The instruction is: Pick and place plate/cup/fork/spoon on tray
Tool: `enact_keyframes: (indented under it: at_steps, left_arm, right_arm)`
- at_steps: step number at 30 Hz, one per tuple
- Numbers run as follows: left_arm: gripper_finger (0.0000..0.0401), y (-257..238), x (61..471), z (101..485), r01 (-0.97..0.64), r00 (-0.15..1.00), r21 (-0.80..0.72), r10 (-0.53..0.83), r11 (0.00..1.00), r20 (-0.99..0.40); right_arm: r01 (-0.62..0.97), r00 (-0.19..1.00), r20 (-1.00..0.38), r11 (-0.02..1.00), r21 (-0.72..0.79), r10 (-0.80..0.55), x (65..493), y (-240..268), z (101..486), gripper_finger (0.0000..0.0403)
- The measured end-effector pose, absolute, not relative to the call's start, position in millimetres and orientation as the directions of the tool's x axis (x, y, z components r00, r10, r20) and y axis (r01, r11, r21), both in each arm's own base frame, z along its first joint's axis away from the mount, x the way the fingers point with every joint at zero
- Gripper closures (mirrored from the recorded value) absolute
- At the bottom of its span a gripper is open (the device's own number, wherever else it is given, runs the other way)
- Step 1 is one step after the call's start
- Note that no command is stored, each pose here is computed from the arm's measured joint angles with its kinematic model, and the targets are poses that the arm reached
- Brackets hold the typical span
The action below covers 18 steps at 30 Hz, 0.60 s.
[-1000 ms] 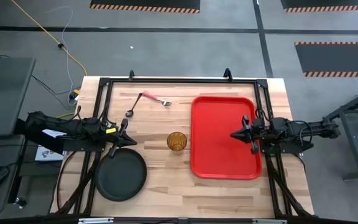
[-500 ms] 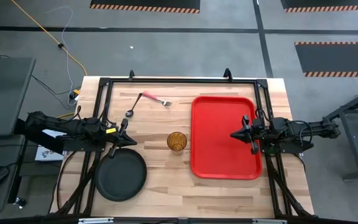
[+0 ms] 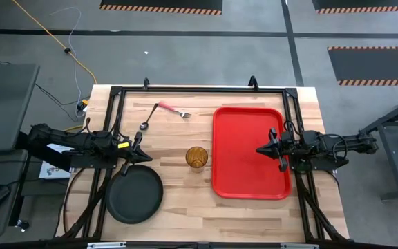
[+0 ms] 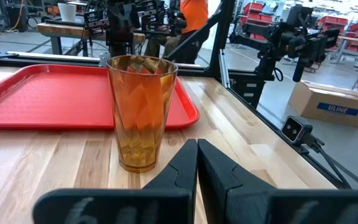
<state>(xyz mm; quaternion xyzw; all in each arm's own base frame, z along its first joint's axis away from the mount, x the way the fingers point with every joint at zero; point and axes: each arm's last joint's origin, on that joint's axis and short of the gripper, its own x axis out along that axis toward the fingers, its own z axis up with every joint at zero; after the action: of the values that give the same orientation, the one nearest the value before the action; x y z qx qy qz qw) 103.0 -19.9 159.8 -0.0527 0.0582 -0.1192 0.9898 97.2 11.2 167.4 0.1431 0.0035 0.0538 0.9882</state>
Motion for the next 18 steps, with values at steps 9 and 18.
enact_keyframes:
  at_steps: [9,18]
  left_arm:
    - [0.0398,-19.9,103.0,159.8,0.230,0.965,-0.118,-0.242,0.966,-0.103]
    - [0.0398,-19.9,103.1,161.2,0.230,0.966,-0.133,-0.243,0.964,-0.088]
  right_arm:
    - [-0.106,0.994,0.009,0.953,0.283,0.108,97.2,11.2,167.4,0.0402]
    - [-0.106,0.994,0.009,0.953,0.283,0.107,97.2,11.2,167.4,0.0402]
